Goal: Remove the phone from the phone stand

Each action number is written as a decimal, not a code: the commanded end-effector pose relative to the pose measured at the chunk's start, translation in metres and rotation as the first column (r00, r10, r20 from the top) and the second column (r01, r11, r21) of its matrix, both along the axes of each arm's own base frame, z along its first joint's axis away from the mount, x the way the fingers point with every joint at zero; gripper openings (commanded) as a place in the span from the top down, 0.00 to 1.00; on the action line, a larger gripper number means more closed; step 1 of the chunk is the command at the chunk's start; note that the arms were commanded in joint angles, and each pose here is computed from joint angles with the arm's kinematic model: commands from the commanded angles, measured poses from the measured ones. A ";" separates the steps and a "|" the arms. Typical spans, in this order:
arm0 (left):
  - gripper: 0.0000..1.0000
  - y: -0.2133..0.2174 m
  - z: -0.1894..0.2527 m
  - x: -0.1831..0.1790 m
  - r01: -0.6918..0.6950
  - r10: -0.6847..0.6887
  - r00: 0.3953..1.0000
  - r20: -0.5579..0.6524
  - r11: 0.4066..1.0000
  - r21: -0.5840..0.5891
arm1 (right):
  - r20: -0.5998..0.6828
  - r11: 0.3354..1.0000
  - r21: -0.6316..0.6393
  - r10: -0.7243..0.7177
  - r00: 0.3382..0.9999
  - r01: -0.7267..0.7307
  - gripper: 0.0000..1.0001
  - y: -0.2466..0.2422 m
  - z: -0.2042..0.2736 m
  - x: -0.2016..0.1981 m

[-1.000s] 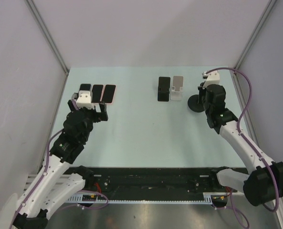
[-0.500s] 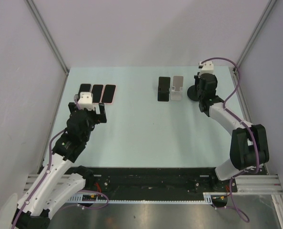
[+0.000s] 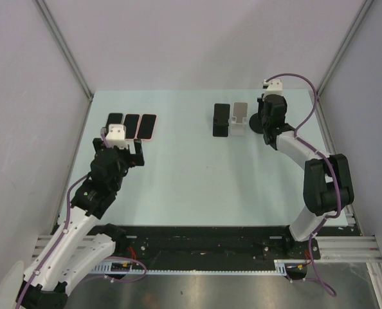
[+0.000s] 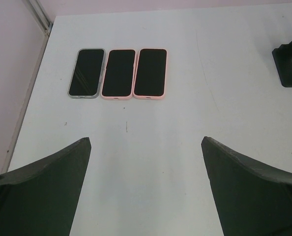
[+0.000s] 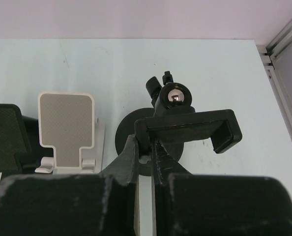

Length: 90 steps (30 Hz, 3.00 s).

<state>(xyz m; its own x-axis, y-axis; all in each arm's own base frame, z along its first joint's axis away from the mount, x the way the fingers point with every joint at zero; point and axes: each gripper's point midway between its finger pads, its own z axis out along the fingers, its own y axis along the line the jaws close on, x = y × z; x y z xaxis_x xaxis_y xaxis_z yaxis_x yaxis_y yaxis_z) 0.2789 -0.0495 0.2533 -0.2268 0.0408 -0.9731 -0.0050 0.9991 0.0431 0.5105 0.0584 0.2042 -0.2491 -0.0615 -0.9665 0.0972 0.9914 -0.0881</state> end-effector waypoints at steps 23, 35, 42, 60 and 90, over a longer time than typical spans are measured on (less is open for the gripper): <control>0.00 -0.006 0.000 0.004 0.016 -0.016 1.000 0.009 0.999 -0.036 | 0.108 0.996 0.075 -0.062 0.992 0.054 0.57 0.013 0.060 0.020; 0.00 0.001 0.009 0.001 -0.024 0.027 0.999 0.037 0.997 -0.071 | 0.186 0.989 0.142 -0.064 0.980 0.038 0.07 0.002 0.150 -0.045; 0.00 0.005 0.031 -0.011 -0.013 0.026 0.993 0.114 0.994 -0.113 | 0.275 0.975 0.214 -0.127 0.953 0.068 0.00 -0.030 0.202 -0.135; 0.00 0.025 0.070 -0.069 0.081 0.041 0.904 0.425 0.961 -0.264 | 0.467 0.982 0.186 -0.111 0.877 0.025 0.00 -0.086 0.158 -0.331; 0.00 0.046 0.081 -0.072 0.026 0.126 0.845 0.520 0.961 -0.275 | 0.425 0.981 0.192 -0.098 0.900 0.015 0.00 -0.081 0.101 -0.326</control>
<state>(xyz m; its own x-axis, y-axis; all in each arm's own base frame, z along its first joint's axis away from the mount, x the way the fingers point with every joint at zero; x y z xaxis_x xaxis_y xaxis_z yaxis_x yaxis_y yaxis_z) 0.2105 -0.0040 0.3272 0.2926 -0.2132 -0.9322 -0.0174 0.9735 -0.2281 0.1856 -0.0235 0.2935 0.1478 0.1263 -0.9809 0.1569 0.9763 0.1493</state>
